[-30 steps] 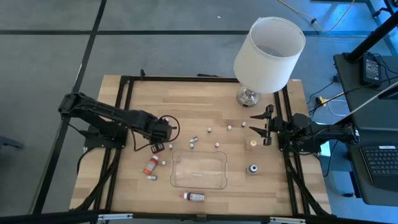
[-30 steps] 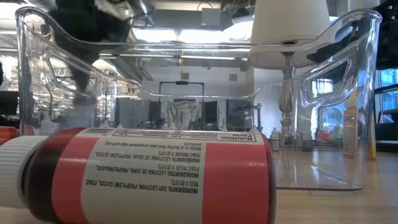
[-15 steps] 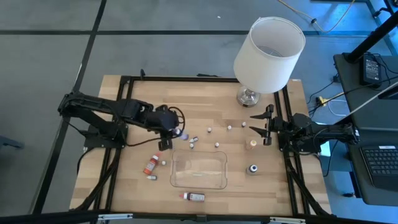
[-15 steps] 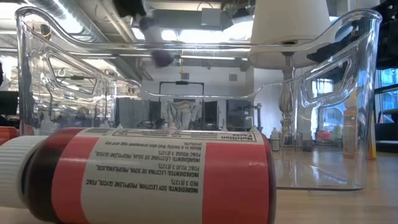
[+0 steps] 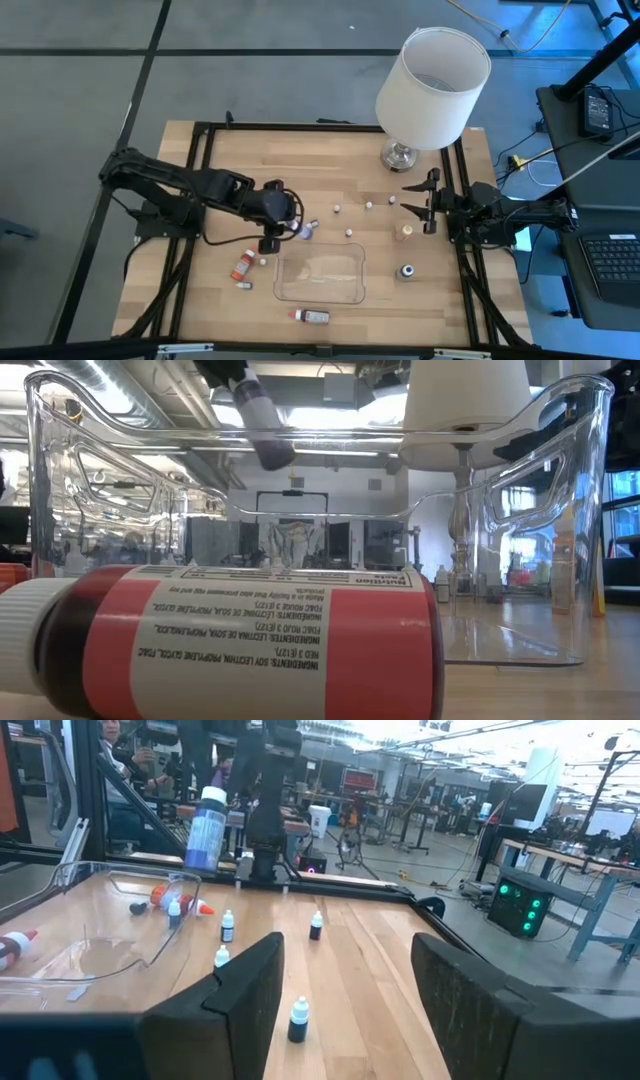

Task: Pick & Place food coloring
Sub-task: Put the big purple food coloring bottle into the container

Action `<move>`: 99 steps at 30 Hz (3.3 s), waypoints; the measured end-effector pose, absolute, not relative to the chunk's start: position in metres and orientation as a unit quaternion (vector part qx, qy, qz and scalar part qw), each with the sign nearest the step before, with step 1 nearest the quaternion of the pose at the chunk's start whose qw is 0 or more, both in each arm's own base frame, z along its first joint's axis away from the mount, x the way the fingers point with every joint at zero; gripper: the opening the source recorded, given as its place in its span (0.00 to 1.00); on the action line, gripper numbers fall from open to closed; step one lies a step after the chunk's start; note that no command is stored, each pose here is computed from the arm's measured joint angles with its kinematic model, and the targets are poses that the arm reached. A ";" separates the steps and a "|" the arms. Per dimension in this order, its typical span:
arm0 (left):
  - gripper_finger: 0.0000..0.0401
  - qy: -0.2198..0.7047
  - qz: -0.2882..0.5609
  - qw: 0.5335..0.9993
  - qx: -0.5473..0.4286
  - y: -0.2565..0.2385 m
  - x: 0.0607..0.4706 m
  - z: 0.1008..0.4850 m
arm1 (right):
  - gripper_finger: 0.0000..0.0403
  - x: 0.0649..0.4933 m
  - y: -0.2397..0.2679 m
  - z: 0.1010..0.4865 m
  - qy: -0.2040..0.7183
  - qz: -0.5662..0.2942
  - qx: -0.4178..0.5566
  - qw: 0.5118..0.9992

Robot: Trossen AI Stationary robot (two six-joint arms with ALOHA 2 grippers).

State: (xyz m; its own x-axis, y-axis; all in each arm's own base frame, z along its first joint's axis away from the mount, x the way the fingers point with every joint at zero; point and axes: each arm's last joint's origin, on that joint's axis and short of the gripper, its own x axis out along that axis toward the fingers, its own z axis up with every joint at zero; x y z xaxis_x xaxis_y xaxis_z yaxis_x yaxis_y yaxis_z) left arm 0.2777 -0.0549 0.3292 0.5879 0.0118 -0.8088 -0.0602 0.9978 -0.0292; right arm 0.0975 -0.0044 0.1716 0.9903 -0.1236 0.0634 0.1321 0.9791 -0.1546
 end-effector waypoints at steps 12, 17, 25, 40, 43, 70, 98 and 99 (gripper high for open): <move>0.27 0.440 0.015 0.897 -0.035 -0.056 0.283 0.329 | 0.55 0.098 -0.004 0.171 -0.026 -0.064 -0.080 0.994; 0.27 0.422 -0.027 0.906 -0.023 -0.065 0.288 0.330 | 0.55 0.098 -0.004 0.171 -0.025 -0.064 -0.079 0.994; 0.27 0.392 -0.058 0.918 0.003 -0.071 0.297 0.330 | 0.55 0.098 -0.004 0.170 -0.020 -0.064 -0.080 0.995; 0.27 0.444 -0.097 0.891 -0.017 -0.092 0.323 0.300 | 0.55 0.098 -0.004 0.168 -0.010 -0.063 -0.080 0.995; 0.27 0.445 -0.095 0.890 -0.031 -0.097 0.331 0.298 | 0.55 0.098 -0.004 0.168 -0.011 -0.063 -0.080 0.995; 0.28 0.576 -0.034 0.815 -0.058 -0.109 0.350 0.237 | 0.55 0.098 -0.004 0.168 -0.011 -0.063 -0.080 0.995; 0.36 0.623 0.037 0.778 -0.073 -0.103 0.339 0.234 | 0.55 0.098 -0.004 0.168 -0.020 -0.059 0.065 0.996; 0.36 0.623 0.037 0.778 -0.072 -0.103 0.339 0.234 | 0.55 0.098 -0.004 0.168 -0.019 -0.059 0.064 0.996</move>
